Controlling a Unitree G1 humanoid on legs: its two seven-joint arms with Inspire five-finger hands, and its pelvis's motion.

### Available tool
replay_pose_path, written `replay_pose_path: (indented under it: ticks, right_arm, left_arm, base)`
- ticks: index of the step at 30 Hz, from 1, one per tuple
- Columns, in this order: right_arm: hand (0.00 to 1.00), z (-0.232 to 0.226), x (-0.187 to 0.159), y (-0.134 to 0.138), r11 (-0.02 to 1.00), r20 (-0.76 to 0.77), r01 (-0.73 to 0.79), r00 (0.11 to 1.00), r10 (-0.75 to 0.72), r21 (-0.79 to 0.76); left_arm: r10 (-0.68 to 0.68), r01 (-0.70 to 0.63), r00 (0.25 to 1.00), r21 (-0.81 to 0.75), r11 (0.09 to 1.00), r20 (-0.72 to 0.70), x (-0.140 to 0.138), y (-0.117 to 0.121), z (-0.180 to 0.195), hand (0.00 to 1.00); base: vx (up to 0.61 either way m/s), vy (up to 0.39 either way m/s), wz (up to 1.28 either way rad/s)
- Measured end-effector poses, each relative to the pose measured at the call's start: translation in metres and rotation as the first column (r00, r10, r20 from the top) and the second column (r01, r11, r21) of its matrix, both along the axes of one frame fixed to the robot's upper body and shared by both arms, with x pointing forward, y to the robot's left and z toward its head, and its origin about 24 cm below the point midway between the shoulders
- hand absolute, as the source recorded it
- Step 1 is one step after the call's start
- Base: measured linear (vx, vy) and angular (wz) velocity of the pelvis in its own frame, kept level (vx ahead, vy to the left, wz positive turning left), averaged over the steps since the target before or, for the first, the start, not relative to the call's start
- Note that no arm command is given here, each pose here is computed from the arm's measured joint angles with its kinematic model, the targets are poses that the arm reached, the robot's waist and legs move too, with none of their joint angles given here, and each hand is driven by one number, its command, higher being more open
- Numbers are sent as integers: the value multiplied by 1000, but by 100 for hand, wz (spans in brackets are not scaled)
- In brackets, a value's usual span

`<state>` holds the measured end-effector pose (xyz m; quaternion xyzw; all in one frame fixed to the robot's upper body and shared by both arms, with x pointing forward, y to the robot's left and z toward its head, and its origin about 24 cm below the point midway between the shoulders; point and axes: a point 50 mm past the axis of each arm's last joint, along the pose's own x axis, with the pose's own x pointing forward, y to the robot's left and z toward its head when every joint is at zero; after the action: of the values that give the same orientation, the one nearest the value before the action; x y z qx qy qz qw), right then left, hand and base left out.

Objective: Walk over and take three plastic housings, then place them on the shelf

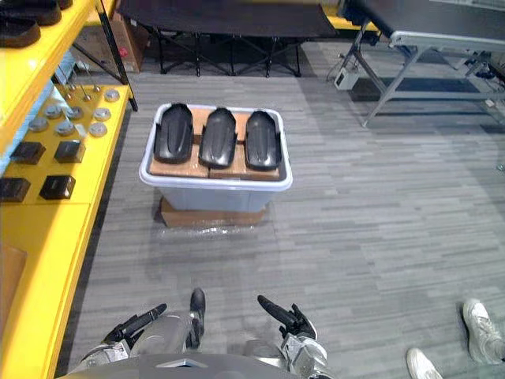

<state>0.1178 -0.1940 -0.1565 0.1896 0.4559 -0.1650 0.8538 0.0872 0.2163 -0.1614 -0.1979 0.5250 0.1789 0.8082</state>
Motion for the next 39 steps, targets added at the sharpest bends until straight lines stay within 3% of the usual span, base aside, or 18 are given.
replay_pose_path:
  ticks: [6,8,12,16,22,25,28,32,36,39]
  right_arm:
    - [100,3,-2,-14,997,10,48,999,-47,-55]
    - [100,1,-10,-15,996,6,69,998,-69,-55]
    - [100,-5,-31,5,996,-16,86,996,-86,4]
    - [100,-1,-28,-12,992,5,120,993,-120,-28]
    - [100,2,-24,-17,984,52,172,984,-170,-44]
    - [100,3,-18,-7,976,82,217,973,-216,-2]
    - [100,11,1,-3,975,167,223,961,-219,-2]
    - [100,44,39,-23,951,349,290,907,-237,-106]
    - [100,111,85,-64,903,619,387,760,-198,-186]
    - [100,156,100,-90,860,746,453,651,-139,-235]
  left_arm:
    - [-6,8,999,-31,999,40,19,-17,1,100]
    - [36,-34,998,-54,998,45,18,-22,0,100]
    - [107,-107,993,-6,994,43,12,-6,2,100]
    - [181,-180,983,-47,983,23,4,-24,-3,100]
    - [92,-91,995,-27,995,27,6,-27,-3,100]
    - [66,-66,997,3,998,36,13,-17,-1,100]
    - [-71,68,996,66,996,52,25,-10,4,100]
    - [-165,157,983,102,982,77,35,-10,9,100]
    - [-208,191,968,127,973,137,50,-11,17,100]
    - [-210,188,965,145,971,155,54,-5,21,100]
  base:
    - [200,-20,4]
    - [219,-184,51]
    - [274,-322,42]
    - [244,-308,43]
    - [179,-62,38]
    - [87,117,16]
    - [43,83,6]
    - [47,93,-4]
    - [44,89,2]
    - [25,51,0]
